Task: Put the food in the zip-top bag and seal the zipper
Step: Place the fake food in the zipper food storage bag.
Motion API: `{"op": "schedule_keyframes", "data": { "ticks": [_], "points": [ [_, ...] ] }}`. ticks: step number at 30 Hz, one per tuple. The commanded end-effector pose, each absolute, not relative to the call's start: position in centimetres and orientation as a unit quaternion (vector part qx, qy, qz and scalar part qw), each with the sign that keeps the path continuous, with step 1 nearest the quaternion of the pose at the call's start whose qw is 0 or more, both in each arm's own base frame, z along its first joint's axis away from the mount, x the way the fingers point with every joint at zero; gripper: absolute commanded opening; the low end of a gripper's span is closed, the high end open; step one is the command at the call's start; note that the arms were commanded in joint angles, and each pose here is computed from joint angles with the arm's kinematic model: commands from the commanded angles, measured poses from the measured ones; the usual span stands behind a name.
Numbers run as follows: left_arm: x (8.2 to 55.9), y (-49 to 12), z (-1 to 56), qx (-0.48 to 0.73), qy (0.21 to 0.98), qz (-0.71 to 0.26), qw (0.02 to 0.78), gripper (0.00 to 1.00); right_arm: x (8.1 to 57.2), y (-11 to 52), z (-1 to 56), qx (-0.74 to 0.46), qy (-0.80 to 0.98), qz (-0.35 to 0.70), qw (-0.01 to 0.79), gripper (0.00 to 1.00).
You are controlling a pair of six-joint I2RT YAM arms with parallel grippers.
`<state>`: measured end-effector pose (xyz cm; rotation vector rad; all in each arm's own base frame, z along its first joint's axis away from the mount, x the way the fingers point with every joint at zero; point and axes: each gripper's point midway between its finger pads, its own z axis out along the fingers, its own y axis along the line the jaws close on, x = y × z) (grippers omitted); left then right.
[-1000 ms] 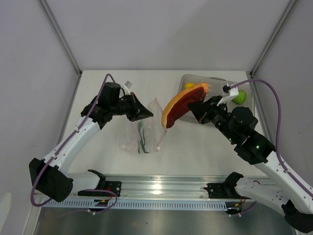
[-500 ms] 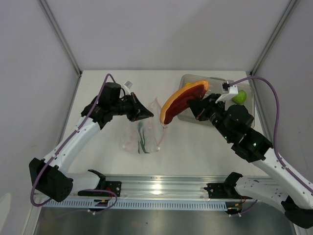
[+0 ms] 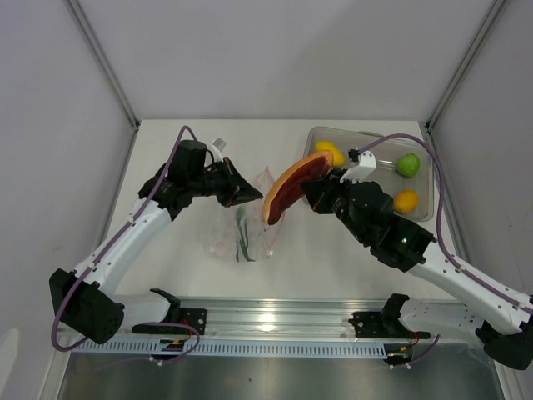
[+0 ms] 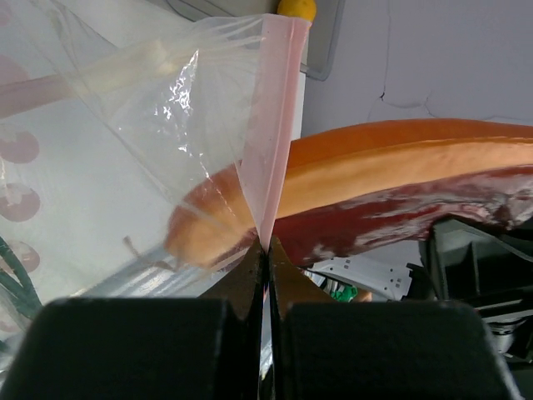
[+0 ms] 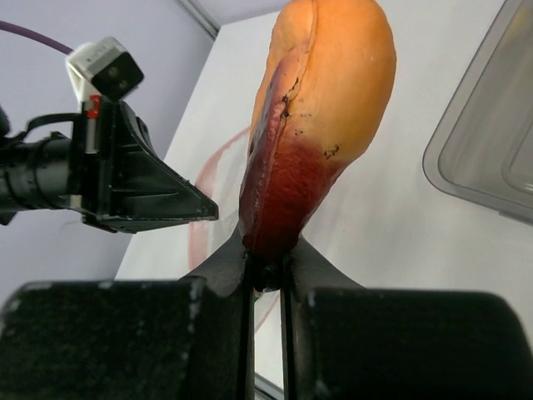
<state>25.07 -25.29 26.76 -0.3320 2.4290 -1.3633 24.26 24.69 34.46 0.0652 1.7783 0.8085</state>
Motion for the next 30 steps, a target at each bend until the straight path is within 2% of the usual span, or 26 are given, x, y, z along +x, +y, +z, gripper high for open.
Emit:
{"op": "schedule_keyframes", "data": {
  "ticks": [1,6,8,10,12,15,16,17,19,23,30],
  "points": [
    [25.1,-26.1,30.1,-0.1,0.833,-0.511,0.189,0.01,24.9,25.3,35.2,0.057,0.74,0.348,0.572,0.0],
    [25.1,-26.7,30.5,-0.096,0.829,-0.518,0.185,0.01,25.0,28.1,33.9,0.033,0.756,0.34,0.558,0.01],
    [25.1,-26.9,30.7,-0.093,0.829,-0.52,0.183,0.01,24.9,28.7,33.5,0.027,0.761,0.334,0.555,0.11],
    [25.1,-27.0,30.8,-0.093,0.829,-0.521,0.183,0.01,24.7,29.7,33.0,0.013,0.766,0.334,0.549,0.28],
    [25.2,-27.0,31.1,-0.091,0.827,-0.522,0.187,0.01,24.4,30.4,32.6,-0.002,0.772,0.332,0.542,0.53],
    [25.3,-27.0,31.1,-0.091,0.828,-0.521,0.186,0.01,24.3,30.6,32.3,-0.017,0.778,0.322,0.539,0.76],
    [25.4,-27.1,31.1,-0.092,0.828,-0.522,0.185,0.01,24.3,30.6,32.2,-0.021,0.779,0.32,0.538,0.8],
    [25.4,-27.1,31.3,-0.09,0.827,-0.523,0.186,0.01,24.2,30.6,32.2,-0.026,0.78,0.317,0.539,0.89],
    [25.4,-27.1,31.2,-0.09,0.828,-0.522,0.185,0.0,24.2,30.3,32.3,-0.03,0.781,0.311,0.541,0.92],
    [25.4,-27.2,31.2,-0.089,0.828,-0.523,0.185,0.01,24.4,28.9,32.8,-0.028,0.78,0.296,0.551,0.92],
    [25.2,-27.3,31.4,-0.084,0.825,-0.528,0.181,0.01,25.4,26.0,31.2,-0.018,0.795,0.298,0.529,0.82]
  ]
}}
